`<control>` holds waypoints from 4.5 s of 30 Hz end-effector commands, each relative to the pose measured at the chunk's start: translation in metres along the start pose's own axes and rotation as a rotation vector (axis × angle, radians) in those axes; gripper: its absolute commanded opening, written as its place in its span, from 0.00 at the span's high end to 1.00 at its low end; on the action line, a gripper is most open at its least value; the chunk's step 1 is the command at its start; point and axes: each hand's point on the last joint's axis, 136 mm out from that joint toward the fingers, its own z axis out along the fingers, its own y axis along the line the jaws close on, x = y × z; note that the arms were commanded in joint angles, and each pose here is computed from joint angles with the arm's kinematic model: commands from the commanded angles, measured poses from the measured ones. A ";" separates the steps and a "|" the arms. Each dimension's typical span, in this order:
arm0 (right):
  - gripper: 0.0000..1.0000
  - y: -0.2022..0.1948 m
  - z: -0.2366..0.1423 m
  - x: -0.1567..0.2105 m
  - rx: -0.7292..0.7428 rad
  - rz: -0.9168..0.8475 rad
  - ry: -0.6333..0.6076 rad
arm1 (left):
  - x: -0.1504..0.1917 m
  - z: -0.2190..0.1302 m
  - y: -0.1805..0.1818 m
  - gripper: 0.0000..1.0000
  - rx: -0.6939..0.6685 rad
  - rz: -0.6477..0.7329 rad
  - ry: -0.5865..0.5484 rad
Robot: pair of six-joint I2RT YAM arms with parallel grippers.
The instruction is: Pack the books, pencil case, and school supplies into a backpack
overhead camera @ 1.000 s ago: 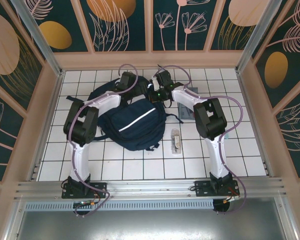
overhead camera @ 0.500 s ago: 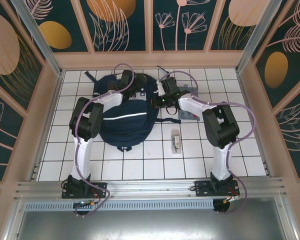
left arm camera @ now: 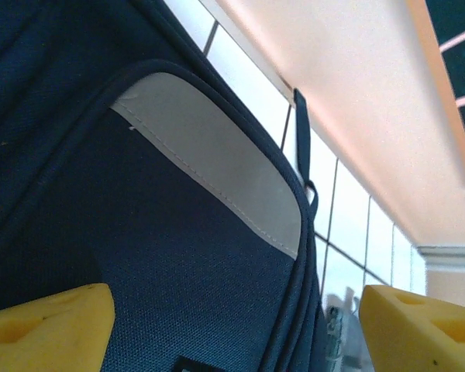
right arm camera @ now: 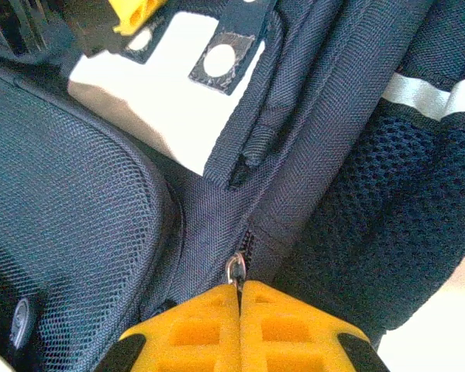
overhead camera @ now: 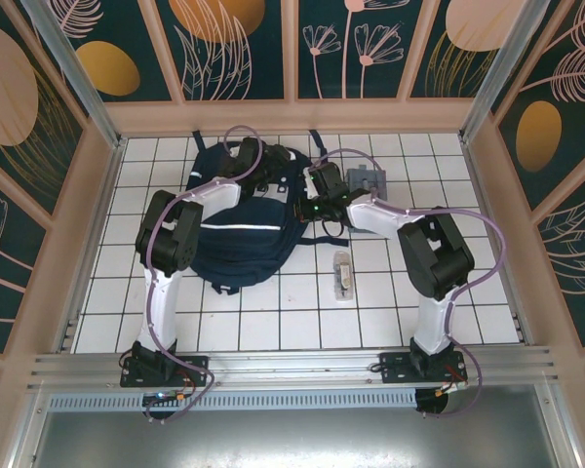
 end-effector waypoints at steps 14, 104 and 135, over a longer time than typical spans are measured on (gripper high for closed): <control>0.83 0.003 0.011 0.049 0.164 -0.304 0.254 | 0.046 0.006 0.092 0.19 -0.368 0.429 0.294; 0.75 -0.005 0.055 0.033 0.118 -0.019 0.235 | 0.074 -0.094 0.118 0.29 -0.177 0.258 0.338; 1.00 0.082 0.019 0.045 -0.148 -0.012 -0.030 | 0.103 -0.075 0.108 0.30 -0.039 -0.086 0.234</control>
